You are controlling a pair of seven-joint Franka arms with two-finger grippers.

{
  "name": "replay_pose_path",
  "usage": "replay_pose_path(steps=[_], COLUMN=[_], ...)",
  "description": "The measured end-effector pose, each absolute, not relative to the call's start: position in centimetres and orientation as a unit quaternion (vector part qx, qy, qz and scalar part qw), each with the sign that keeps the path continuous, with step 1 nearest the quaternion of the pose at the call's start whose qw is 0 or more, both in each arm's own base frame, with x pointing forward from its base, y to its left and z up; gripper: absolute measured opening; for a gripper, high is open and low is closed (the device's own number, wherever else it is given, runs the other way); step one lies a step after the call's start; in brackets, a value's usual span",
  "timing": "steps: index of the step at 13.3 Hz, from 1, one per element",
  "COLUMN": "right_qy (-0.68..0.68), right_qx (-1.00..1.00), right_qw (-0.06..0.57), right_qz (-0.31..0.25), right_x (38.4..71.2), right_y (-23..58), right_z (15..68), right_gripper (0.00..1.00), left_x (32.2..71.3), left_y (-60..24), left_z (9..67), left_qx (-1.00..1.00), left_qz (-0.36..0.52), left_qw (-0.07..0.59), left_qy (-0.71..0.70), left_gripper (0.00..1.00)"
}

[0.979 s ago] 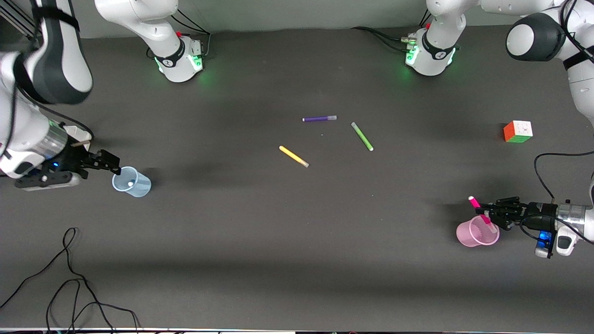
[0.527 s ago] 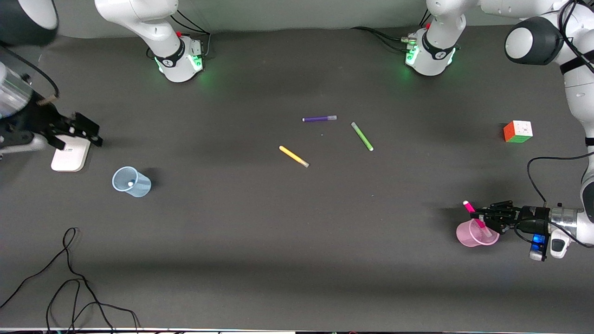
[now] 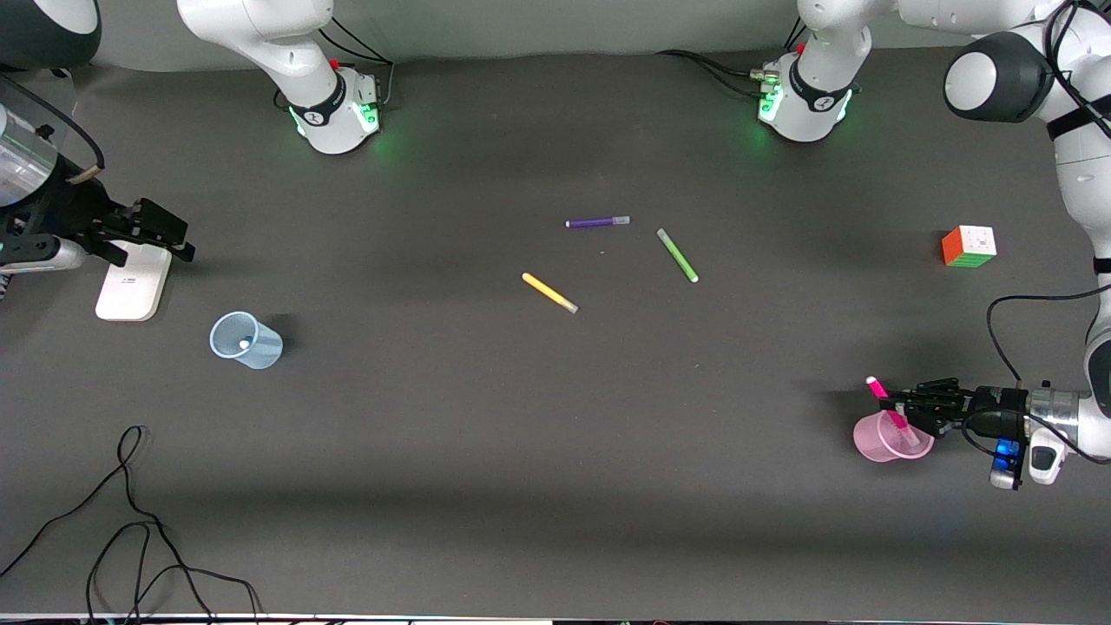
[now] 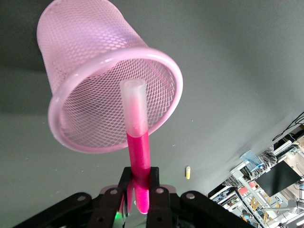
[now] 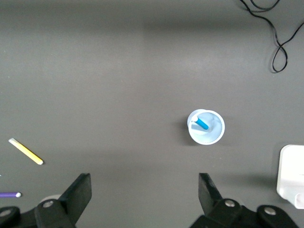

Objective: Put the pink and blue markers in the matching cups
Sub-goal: 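Lower the pink marker into the pink cup and open the left gripper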

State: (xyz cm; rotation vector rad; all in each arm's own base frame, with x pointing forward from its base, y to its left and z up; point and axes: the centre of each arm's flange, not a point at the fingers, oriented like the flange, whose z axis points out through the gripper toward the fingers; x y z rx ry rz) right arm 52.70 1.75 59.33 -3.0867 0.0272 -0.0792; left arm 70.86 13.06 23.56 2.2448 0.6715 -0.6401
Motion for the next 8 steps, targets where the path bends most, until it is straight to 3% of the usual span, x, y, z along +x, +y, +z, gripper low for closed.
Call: replay_pose_path(steps=[3, 4, 8], right_qy=[0.005, 0.006, 0.007], right_qx=[-0.999, -0.999, -0.999], right_qw=[0.025, 0.025, 0.025], right_qz=[-0.025, -0.025, -0.023], right_x=[52.6, 52.6, 52.4], right_y=[3.6, 3.7, 3.6], right_z=[59.3, 59.3, 59.5], right_gripper=[1.00, 1.00, 1.00], left_x=[70.9, 70.9, 70.9], left_y=[12.9, 12.8, 12.7], left_z=[23.6, 23.6, 23.6], left_qx=[0.866, 0.866, 0.867], left_qz=[-0.247, -0.247, -0.247], left_qw=[0.350, 0.350, 0.351], left_qy=[0.257, 0.256, 0.254], left_gripper=[0.18, 0.22, 0.63])
